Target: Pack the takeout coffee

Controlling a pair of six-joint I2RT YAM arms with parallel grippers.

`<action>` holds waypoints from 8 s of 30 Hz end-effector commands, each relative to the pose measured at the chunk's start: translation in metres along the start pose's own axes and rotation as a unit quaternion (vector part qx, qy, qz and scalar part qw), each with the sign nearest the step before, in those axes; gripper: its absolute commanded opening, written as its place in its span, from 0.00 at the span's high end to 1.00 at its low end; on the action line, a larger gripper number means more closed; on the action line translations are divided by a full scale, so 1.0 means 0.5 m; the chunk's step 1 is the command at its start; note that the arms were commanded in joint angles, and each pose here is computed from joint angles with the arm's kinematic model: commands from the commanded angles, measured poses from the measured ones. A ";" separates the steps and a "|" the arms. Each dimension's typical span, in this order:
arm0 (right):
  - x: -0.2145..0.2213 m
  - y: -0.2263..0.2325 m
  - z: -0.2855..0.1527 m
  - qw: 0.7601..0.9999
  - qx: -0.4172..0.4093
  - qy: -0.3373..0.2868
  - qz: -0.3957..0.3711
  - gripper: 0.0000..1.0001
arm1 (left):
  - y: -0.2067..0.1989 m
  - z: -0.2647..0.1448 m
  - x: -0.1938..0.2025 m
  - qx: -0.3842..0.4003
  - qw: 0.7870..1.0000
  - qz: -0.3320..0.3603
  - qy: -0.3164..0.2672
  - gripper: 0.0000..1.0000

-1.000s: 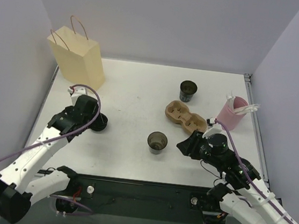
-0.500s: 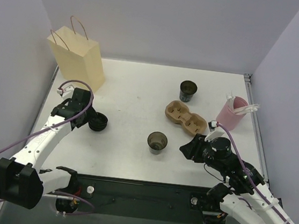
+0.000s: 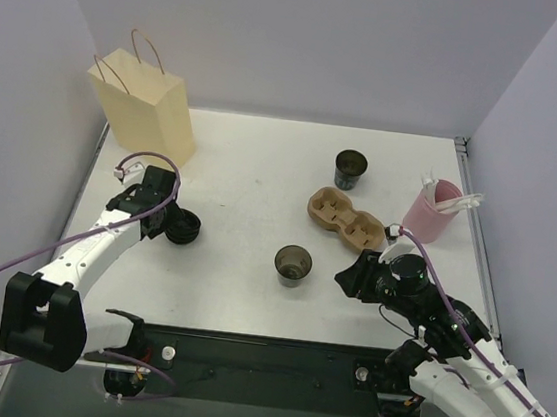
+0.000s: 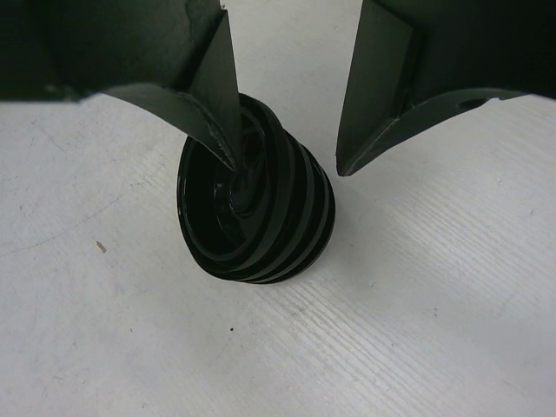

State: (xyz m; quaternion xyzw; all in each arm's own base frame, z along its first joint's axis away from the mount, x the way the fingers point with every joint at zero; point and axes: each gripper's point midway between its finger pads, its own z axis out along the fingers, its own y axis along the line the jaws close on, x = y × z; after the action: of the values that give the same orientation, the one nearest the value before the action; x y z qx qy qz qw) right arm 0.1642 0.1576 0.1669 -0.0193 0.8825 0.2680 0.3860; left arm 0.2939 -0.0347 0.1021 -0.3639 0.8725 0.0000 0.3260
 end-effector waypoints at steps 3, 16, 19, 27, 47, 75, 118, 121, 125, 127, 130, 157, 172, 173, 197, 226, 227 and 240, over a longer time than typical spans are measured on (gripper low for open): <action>-0.027 0.012 -0.018 1.000 -0.002 -0.015 -0.009 0.64 | -0.026 0.019 -0.016 0.028 0.999 0.001 -0.021 0.48; -0.042 0.023 -0.028 1.000 -0.009 -0.023 -0.009 0.64 | -0.018 0.020 -0.030 0.018 0.999 0.031 -0.029 0.86; -0.040 0.024 -0.027 1.000 -0.011 -0.020 -0.007 0.64 | -0.020 0.014 -0.034 0.021 0.999 0.035 -0.029 0.93; -0.065 0.052 -0.039 0.999 -0.037 -0.036 -0.007 0.62 | -0.055 -0.047 -0.078 0.064 0.996 0.041 -0.043 1.00; -0.190 0.234 -0.025 0.911 -0.212 -0.220 -0.279 0.31 | -0.156 -0.326 0.113 0.396 0.892 0.081 0.204 1.00; 0.017 0.443 0.112 0.547 -0.181 -0.218 -0.788 0.42 | -0.063 -0.384 0.228 0.382 0.866 0.078 0.314 1.00; 0.018 0.372 -0.026 0.932 -0.343 0.091 -0.077 0.99 | -0.192 -0.587 0.080 0.650 0.624 0.393 -0.181 0.47; 0.015 0.359 -0.013 0.937 -0.331 0.092 -0.066 0.99 | -0.199 -0.581 0.122 0.651 0.609 0.422 -0.163 0.46; 0.006 0.342 0.000 0.939 -0.326 0.096 -0.049 0.99 | -0.209 -0.564 0.168 0.636 0.603 0.456 -0.156 0.47; 0.001 0.336 0.002 0.939 -0.327 0.098 -0.041 0.99 | -0.209 -0.558 0.205 0.630 0.587 0.487 -0.148 0.47; -0.004 0.337 -0.002 0.938 -0.330 0.098 -0.036 0.99 | -0.215 -0.564 0.247 0.628 0.567 0.511 -0.154 0.47; 0.045 0.321 -0.009 0.929 -0.339 0.144 -0.037 1.00 | -0.260 -0.564 0.238 0.572 0.576 0.537 -0.231 0.49; 0.038 0.327 -0.022 0.926 -0.353 0.132 -0.035 1.00 | -0.257 -0.542 0.289 0.590 0.568 0.539 -0.197 0.56; 0.039 0.326 -0.021 0.926 -0.352 0.132 -0.035 1.00 | -0.257 -0.539 0.295 0.590 0.569 0.540 -0.192 0.57; -0.051 0.047 -0.043 0.999 0.006 -0.030 -0.019 0.11 | -0.367 -0.429 0.281 0.380 0.789 0.470 -0.112 1.00; -0.025 -0.033 -0.044 0.995 0.088 -0.027 -0.025 0.12 | -0.368 -0.287 0.387 0.228 0.861 0.444 0.098 1.00; -0.026 -0.032 -0.045 0.996 0.087 -0.028 -0.025 0.12 | -0.369 -0.286 0.387 0.227 0.861 0.443 0.098 1.00; -0.016 -0.035 -0.037 0.995 0.091 -0.018 -0.022 0.12 | -0.376 -0.265 0.399 0.217 0.867 0.436 0.109 0.99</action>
State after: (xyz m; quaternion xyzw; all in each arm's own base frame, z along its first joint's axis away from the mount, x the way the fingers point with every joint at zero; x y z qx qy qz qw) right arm 0.1596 0.1350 0.1820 -0.0054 0.8901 0.1932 0.4127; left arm 0.2265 -0.3192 0.1262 0.1472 0.9523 -0.0679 0.2585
